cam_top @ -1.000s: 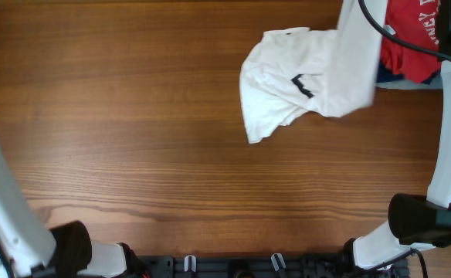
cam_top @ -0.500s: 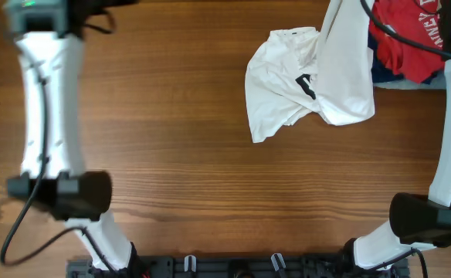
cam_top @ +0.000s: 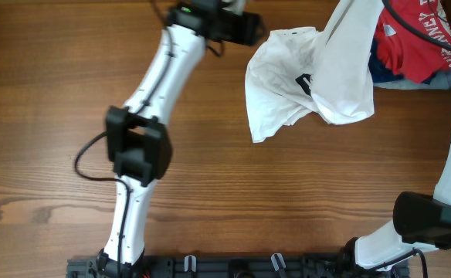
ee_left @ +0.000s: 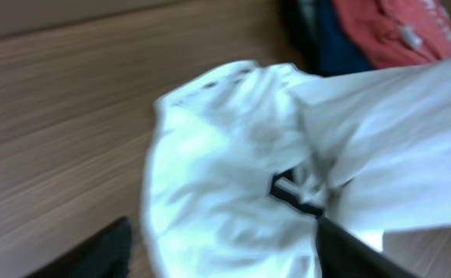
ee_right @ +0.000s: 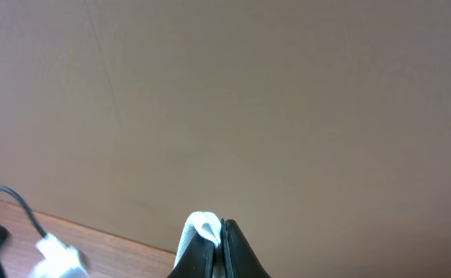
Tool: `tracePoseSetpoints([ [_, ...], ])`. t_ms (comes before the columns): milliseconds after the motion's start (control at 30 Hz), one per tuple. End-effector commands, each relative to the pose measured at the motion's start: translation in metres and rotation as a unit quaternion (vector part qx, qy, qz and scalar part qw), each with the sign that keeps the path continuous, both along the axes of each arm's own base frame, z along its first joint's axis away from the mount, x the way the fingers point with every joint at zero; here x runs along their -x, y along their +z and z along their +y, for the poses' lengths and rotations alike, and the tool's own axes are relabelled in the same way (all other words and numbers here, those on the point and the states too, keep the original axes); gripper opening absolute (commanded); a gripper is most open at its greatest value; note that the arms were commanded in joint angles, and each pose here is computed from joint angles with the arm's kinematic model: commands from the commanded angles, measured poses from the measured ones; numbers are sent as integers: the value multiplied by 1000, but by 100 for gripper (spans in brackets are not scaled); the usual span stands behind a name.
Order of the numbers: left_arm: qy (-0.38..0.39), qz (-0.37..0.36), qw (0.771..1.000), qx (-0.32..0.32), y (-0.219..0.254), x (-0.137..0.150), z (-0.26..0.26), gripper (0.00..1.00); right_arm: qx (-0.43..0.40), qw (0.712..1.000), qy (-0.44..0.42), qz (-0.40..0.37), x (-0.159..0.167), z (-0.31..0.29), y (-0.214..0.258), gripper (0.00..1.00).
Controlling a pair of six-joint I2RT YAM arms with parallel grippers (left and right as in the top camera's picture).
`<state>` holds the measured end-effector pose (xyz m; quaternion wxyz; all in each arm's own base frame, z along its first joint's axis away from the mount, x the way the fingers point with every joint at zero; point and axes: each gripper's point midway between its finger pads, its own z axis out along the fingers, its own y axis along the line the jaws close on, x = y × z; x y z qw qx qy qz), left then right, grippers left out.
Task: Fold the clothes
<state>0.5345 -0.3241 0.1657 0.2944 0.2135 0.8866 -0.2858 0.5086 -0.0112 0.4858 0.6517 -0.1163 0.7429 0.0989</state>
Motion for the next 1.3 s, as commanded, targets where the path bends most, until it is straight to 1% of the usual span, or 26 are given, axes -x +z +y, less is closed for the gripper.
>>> tracePoseSetpoints([
  [0, -46, -4, 999, 4, -29, 15, -49, 83, 3, 1000, -3, 1, -3, -2, -1, 4],
  [67, -55, -8, 998, 8, -40, 17, -65, 86, 3, 1000, -3, 3, -2, -1, -2, 4],
  [200, -57, -19, 998, 10, -63, 15, -86, 89, 2, 1000, -3, 7, -2, -1, -4, 4],
  [267, -36, -21, 999, 17, -74, 8, -92, 92, 2, 1000, -3, 9, -2, -1, -5, 4],
  [433, -12, -41, 998, 43, -88, -12, -99, 92, 2, 1000, -3, 18, -1, -1, -10, 4],
  [533, -9, -54, 997, 48, -95, -19, -101, 89, 11, 1000, -1, 22, -1, -1, -13, 4],
  [633, 1, -59, 997, 40, -106, -23, -100, 86, 11, 1000, -1, 27, 0, -1, -15, 4],
  [767, 6, -50, 998, 34, -127, -24, -99, 82, 14, 1000, -1, 25, 0, -1, -15, 4],
  [833, 11, -44, 998, 36, -135, -24, -99, 79, 16, 1000, 0, 26, 0, -1, -15, 4],
  [900, 11, -42, 998, 39, -136, -24, -100, 72, 22, 999, 1, 25, 0, -1, -16, 4],
  [967, 6, -43, 998, 40, -135, -20, -105, 69, 22, 999, 1, 26, 0, -1, -16, 4],
  [1267, -10, -34, 999, 32, -155, -4, -122, 69, 25, 999, 1, 26, 0, -1, -17, 4],
])
